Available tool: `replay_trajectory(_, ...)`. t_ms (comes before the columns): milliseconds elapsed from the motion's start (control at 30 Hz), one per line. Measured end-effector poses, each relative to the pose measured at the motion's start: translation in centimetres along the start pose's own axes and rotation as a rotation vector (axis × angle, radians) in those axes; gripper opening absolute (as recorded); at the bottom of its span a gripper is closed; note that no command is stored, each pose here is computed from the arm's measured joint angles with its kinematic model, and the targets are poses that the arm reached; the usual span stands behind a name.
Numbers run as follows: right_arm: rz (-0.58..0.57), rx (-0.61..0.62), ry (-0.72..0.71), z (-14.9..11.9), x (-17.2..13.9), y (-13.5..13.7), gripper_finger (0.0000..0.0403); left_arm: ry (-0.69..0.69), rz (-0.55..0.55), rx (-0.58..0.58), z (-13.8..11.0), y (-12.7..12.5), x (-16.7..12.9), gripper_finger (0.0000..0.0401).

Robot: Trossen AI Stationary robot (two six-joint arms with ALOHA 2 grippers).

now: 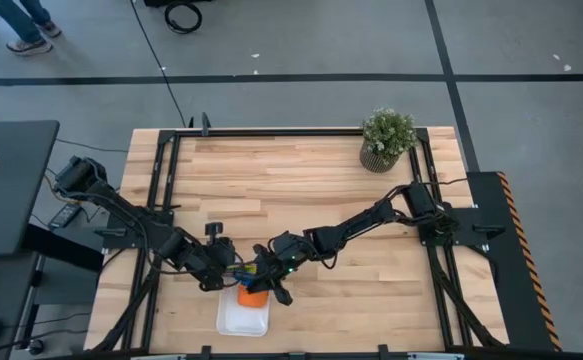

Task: Nest measuring cups in basket
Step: Adjust the nested measuring cups in the white bin

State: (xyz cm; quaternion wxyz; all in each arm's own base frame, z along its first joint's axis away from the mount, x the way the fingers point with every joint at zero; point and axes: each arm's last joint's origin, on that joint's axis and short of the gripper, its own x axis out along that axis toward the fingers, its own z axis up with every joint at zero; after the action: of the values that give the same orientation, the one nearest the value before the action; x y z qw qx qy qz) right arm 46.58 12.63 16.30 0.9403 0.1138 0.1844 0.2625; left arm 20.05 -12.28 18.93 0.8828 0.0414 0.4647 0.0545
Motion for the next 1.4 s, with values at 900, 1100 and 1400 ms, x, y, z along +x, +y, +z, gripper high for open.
replay_trajectory(900,-0.058,0.044,0.101,-3.2,1.2,-1.0,0.0052,0.003,-0.077,-0.089,0.5,0.0,0.2,0.0084)
replay_trajectory(1100,-0.092,0.055,0.091,-3.0,1.0,-1.7,0.0052,0.017,-0.101,-0.087,0.4,0.0,0.1,0.0084)
replay_trajectory(1400,-0.117,0.054,0.079,-2.7,0.6,-2.7,0.0051,0.066,-0.196,-0.080,0.6,-0.4,-0.1,0.0084)
